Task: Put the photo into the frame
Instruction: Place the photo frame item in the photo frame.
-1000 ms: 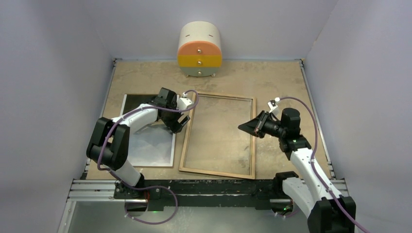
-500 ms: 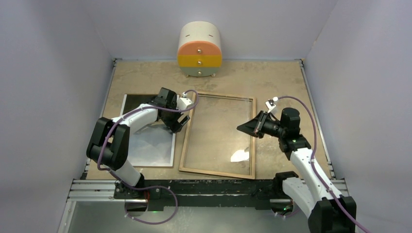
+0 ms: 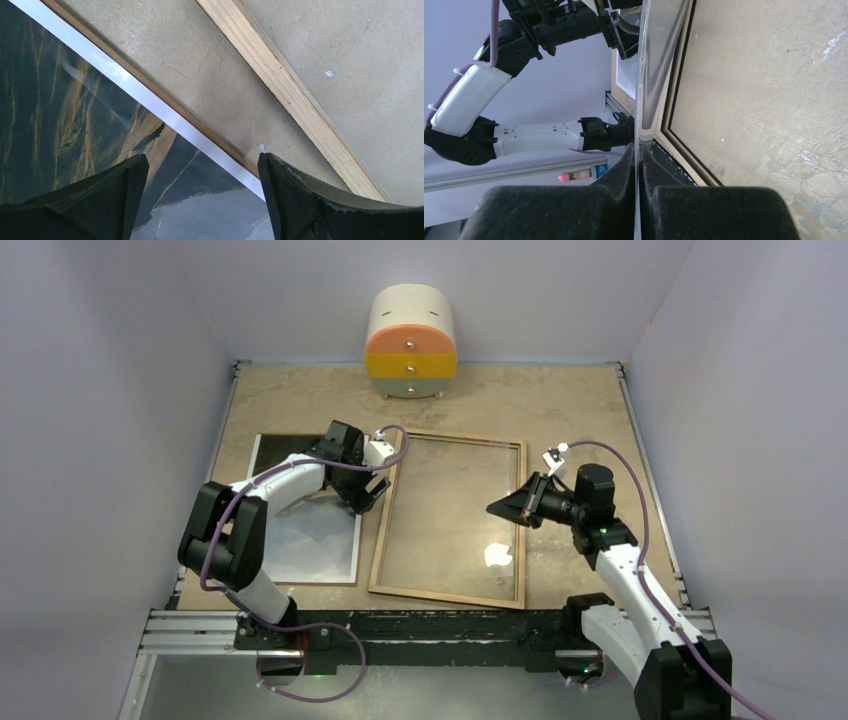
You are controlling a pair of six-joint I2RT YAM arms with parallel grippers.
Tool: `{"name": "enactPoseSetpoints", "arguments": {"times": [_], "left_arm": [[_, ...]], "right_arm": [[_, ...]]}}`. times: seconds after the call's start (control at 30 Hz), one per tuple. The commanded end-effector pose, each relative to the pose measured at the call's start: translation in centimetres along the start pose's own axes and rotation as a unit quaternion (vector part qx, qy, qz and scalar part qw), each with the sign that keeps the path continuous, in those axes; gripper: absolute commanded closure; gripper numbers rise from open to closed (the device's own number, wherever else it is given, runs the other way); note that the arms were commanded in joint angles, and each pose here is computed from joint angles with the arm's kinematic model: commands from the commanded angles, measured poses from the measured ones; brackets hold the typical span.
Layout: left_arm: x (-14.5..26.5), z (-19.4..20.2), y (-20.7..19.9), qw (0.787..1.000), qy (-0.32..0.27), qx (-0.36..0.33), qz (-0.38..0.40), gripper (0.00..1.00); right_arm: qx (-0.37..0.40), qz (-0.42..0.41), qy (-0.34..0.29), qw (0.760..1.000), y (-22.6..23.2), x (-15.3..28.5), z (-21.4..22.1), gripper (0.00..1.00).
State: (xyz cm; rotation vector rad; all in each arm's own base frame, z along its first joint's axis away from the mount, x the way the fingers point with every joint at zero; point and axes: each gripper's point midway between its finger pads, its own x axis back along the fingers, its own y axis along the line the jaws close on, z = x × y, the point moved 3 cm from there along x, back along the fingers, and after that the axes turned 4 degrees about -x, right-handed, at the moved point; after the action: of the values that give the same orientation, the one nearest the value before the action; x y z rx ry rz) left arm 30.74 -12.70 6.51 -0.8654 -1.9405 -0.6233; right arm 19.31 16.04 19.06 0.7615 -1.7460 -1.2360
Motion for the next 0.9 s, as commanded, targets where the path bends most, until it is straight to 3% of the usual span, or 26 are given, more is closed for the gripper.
{"name": "enactPoseSetpoints", "arguments": {"times": [0.0, 0.33, 0.87], "left_arm": [[0.0, -0.5, 0.3, 1.0, -0.007, -0.009, -0.007, 0.14], [-0.7, -0.4, -0.2, 1.0, -0.001, -0.015, -0.002, 0.14], [-0.1, -1.0, 0.1, 1.0, -0.006, -0.014, -0.011, 0.14]], "right_arm": [[0.056, -0.028, 0.006, 0.998, 1.1, 0.1, -0.2, 1.0], [0.144, -0.034, -0.02, 0.989, 2.5, 0.9, -0.6, 1.0], [0.152, -0.047, -0.021, 0.987, 2.9, 0.8, -0.8, 1.0]]}}
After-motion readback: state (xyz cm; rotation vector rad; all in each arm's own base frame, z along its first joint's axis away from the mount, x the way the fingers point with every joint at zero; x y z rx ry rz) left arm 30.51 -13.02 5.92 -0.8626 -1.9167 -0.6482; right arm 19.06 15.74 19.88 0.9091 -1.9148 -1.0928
